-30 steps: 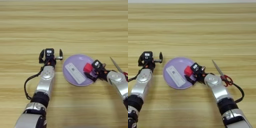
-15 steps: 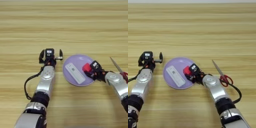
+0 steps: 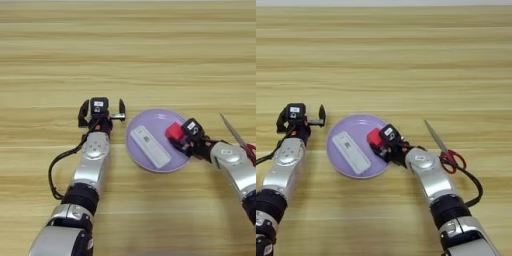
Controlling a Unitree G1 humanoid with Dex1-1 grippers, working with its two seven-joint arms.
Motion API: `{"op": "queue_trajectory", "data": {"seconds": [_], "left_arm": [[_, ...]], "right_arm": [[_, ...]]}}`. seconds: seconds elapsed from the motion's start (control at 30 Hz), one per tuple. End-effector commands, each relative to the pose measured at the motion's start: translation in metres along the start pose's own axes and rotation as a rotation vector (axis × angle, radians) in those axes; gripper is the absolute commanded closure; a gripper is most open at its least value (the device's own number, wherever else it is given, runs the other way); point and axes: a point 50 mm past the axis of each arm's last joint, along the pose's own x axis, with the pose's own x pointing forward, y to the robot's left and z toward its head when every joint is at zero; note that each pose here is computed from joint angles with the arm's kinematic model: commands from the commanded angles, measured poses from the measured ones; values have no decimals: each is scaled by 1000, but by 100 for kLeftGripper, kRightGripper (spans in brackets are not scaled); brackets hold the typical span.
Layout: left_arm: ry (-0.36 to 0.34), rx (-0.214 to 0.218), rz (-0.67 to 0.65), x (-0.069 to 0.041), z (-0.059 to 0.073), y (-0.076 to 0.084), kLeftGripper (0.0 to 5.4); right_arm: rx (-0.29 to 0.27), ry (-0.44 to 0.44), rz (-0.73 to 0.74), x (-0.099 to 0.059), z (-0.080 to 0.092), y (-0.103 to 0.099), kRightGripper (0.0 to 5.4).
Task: Move the objects on the table
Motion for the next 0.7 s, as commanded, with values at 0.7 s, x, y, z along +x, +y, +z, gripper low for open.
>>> {"op": "queue_trajectory", "data": {"seconds": [0.7], "left_arm": [[-3,13,1,3,2,-1,0]], "right_arm": [[135,-66,-363,-6,18,-57,314]]}}
